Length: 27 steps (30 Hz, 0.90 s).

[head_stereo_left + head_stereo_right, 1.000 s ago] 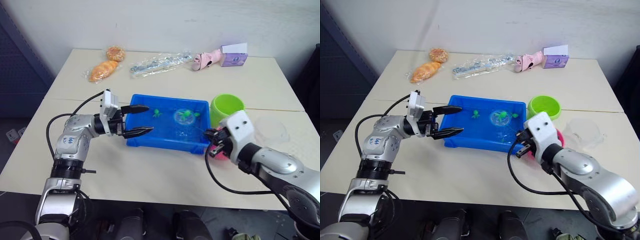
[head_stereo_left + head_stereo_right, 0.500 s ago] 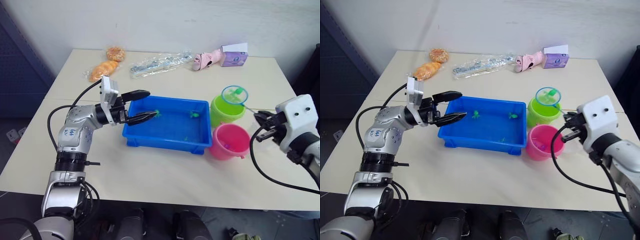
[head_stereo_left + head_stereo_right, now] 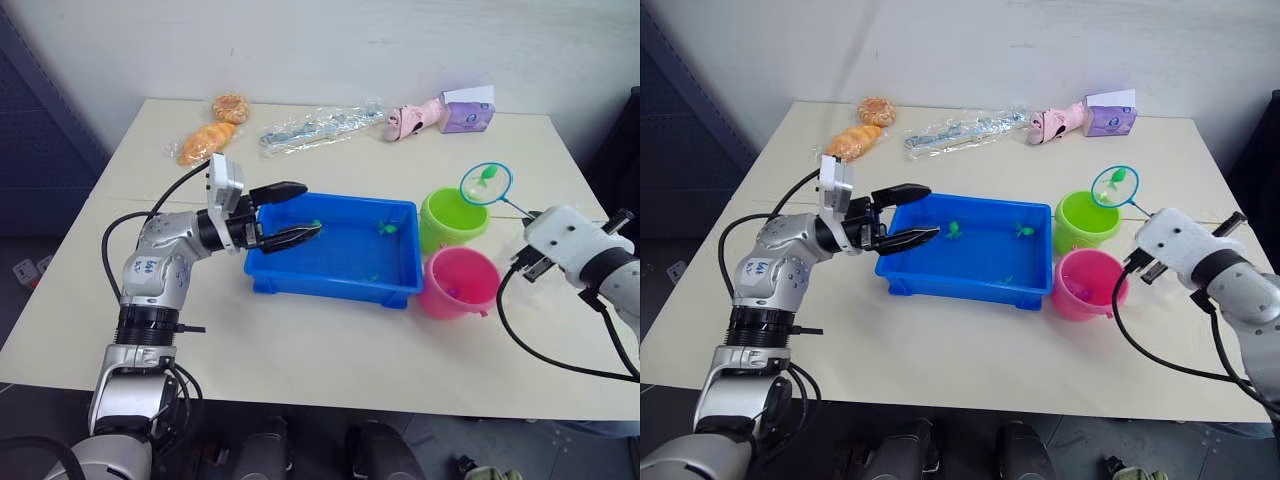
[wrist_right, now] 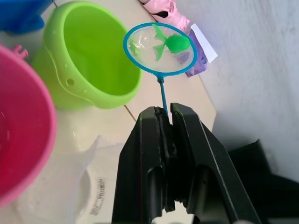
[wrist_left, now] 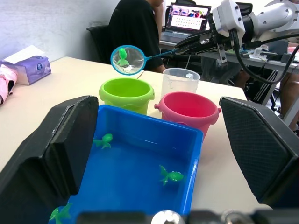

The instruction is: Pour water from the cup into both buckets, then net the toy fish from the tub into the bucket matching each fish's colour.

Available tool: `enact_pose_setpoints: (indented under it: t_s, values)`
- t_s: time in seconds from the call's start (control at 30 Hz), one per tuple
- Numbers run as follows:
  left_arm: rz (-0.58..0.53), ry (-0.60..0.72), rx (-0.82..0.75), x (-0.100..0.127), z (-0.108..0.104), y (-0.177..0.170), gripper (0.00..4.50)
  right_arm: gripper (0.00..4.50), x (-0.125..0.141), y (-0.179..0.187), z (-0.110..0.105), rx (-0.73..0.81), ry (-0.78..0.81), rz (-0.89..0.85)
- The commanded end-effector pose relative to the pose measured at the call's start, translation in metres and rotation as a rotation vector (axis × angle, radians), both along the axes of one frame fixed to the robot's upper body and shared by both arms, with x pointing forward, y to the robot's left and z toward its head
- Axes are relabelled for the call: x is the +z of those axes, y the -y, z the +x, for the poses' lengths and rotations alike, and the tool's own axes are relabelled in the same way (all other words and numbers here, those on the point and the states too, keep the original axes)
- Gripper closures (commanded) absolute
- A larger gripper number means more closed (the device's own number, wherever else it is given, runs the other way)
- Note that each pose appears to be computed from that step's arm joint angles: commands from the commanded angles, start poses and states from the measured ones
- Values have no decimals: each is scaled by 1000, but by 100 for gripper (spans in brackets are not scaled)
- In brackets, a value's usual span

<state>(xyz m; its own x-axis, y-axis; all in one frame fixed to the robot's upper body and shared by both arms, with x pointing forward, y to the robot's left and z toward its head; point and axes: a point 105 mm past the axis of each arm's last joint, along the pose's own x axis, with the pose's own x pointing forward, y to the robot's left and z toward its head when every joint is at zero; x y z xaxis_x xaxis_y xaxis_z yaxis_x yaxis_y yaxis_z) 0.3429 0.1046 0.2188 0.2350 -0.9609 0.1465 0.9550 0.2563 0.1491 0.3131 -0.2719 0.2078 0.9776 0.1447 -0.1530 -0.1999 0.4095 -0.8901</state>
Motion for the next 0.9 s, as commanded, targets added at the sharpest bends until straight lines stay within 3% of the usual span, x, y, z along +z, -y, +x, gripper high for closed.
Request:
enact_pose_setpoints:
  t_s: [0.03,0.2,0.3,0.57,0.73,0.87,0.9]
  values:
    - [-29,45,-16,11,-7,1,4,450,3,1,-1,47,26,-233]
    - [-35,34,-27,11,-9,4,4,450,-10,13,0,57,-39,-419]
    - [-28,28,-46,8,-10,7,4,450,-3,10,4,105,-7,-509]
    - [-35,28,-56,9,-10,10,4,450,13,2,9,151,73,-531]
    - [-35,26,-45,8,-11,7,4,450,44,-11,6,142,188,-385]
    - [-21,18,-24,4,-10,-3,4,450,64,-32,-1,156,185,37]
    - [-17,15,-21,3,-10,-5,4,450,62,-41,-2,178,143,208]
